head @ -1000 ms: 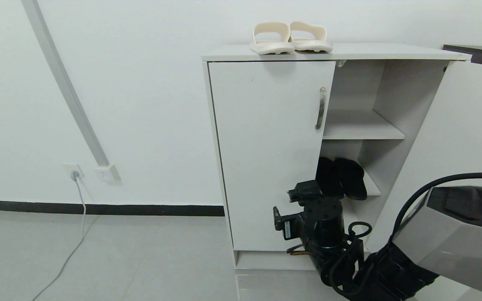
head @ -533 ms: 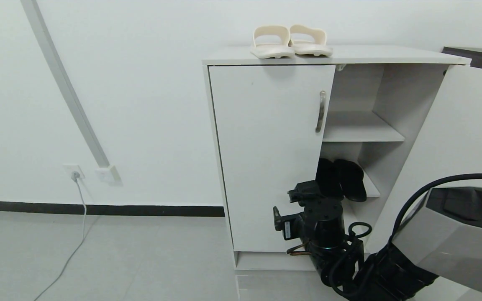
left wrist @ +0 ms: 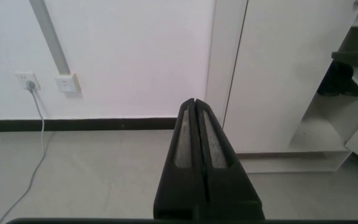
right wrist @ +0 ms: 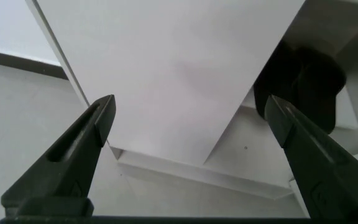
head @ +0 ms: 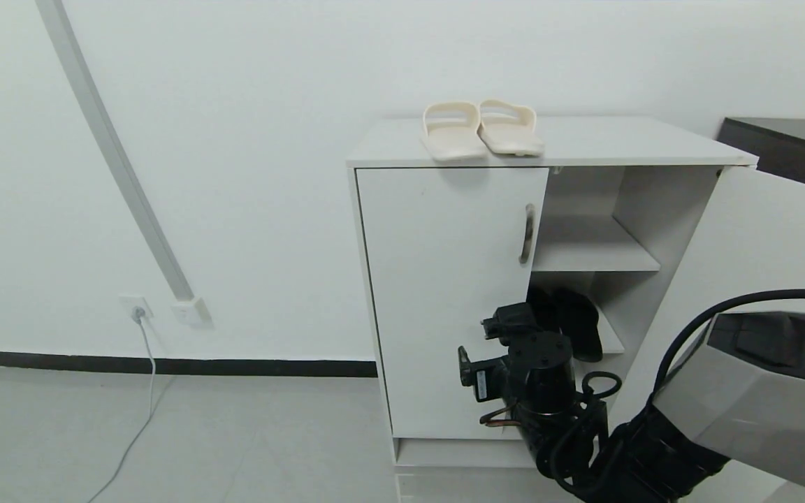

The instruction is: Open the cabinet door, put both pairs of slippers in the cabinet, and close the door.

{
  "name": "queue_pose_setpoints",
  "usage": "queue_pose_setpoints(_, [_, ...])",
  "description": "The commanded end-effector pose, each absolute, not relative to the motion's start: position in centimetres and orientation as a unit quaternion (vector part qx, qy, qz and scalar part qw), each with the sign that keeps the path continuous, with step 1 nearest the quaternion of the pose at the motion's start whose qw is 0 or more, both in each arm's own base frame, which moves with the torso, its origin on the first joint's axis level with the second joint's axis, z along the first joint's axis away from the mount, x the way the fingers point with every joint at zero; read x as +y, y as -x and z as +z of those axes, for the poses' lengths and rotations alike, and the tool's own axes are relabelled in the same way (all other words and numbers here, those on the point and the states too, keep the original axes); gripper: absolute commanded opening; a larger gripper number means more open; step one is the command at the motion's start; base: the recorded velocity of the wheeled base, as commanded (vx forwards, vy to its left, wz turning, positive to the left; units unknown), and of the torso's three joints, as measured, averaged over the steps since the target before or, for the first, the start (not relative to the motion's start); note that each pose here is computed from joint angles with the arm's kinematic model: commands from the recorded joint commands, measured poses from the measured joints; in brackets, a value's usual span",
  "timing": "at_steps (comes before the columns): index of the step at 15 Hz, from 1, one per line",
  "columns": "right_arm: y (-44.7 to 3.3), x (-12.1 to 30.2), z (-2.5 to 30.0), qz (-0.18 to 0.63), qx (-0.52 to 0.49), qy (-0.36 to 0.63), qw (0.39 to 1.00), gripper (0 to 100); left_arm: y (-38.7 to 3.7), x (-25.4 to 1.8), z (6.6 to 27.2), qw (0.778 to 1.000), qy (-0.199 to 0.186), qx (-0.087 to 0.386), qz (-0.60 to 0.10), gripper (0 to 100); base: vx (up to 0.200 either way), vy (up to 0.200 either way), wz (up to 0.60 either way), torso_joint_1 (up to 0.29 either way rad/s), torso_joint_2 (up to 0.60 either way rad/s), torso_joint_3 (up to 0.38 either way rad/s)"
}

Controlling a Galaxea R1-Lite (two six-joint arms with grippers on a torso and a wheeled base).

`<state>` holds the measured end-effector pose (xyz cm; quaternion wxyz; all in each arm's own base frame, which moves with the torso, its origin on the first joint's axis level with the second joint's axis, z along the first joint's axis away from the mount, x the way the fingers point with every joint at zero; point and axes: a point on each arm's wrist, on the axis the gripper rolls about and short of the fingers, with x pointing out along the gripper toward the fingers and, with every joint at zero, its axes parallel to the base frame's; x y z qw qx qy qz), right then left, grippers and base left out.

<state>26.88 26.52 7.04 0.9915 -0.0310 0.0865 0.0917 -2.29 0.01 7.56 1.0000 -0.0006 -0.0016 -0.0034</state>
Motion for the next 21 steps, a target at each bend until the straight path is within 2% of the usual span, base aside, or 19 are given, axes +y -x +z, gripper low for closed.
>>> queue_pose_setpoints(1, [-26.82, 26.60, 7.04, 0.093, 0.086, 0.031, 0.991, 100, 2.28, 0.01, 7.56, 1.000, 0.001, -0.001, -0.003, 0, 0.000, 0.000, 0.00, 0.134, -0.45, -0.334])
queue_pose_setpoints(10, [-26.58, 26.60, 6.78, 0.096, 0.088, 0.032, 0.991, 100, 2.28, 0.01, 7.56, 1.000, 0.001, -0.001, -0.003, 0, 0.000, 0.000, 0.00, 0.159, -0.48, -0.325])
queue_pose_setpoints(21, [-26.28, 26.28, 6.56, 0.095, 0.087, 0.032, 0.991, 100, 2.28, 0.01, 7.56, 1.000, 0.001, -0.001, -0.003, 0, 0.000, 0.000, 0.00, 0.226, -0.54, -0.321])
